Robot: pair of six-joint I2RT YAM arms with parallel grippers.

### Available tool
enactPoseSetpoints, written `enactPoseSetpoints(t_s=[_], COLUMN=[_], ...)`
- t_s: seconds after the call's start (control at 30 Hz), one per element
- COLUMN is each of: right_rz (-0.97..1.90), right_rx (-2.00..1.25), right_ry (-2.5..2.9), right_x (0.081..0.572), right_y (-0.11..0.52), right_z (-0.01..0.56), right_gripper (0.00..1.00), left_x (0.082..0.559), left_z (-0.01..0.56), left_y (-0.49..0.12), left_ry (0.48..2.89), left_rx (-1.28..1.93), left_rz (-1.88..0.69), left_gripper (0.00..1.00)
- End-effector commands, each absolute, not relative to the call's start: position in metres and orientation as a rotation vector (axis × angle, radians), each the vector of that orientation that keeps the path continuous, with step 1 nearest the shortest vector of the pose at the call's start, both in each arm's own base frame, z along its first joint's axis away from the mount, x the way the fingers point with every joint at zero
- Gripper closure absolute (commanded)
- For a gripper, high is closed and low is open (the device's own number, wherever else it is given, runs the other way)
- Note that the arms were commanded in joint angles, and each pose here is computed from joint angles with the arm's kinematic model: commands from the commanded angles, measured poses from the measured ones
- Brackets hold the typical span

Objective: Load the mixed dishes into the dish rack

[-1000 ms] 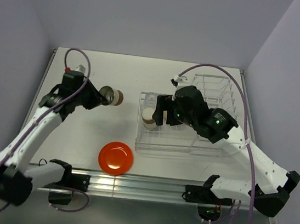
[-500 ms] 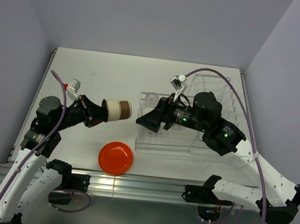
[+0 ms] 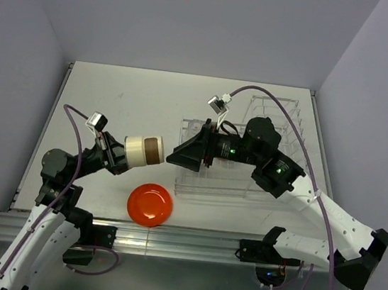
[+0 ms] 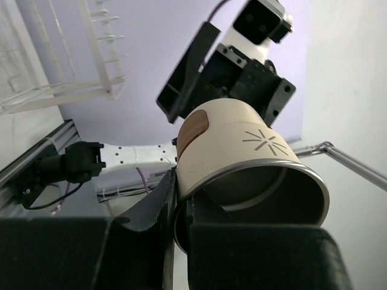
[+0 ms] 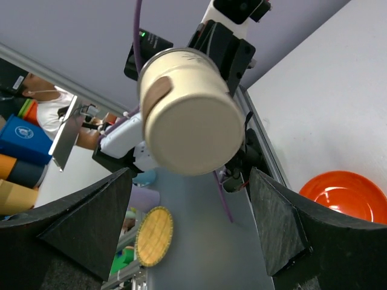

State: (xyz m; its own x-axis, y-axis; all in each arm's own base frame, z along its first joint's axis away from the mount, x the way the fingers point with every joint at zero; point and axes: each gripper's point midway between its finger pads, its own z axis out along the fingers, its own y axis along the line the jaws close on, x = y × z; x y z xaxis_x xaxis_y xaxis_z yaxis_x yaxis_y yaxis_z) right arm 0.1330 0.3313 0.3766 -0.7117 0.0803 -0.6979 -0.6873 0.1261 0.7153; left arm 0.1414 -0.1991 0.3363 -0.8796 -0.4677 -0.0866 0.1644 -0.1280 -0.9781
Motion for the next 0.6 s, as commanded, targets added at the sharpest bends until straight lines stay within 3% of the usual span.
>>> enactPoseSetpoints(t_s=[0.0,0.57], right_rz=[1.706,1.887], right_rx=[-0.627,-0.698], right_ry=[1.712,1.633], right_x=[0.130,0.114], right_y=[0.341,0.387], right_z=[0.395,0.416], right_gripper=[0.14,0.15], left_x=[0.123,0.123], left_z=[0.358,0.344], left_y=[-0.196,-0.196], left_ry=[1.641,1.651], left_rx=[-0.236,-0.264], left_rz=[-2.131,-2.140], left_gripper=[1.00,1.00])
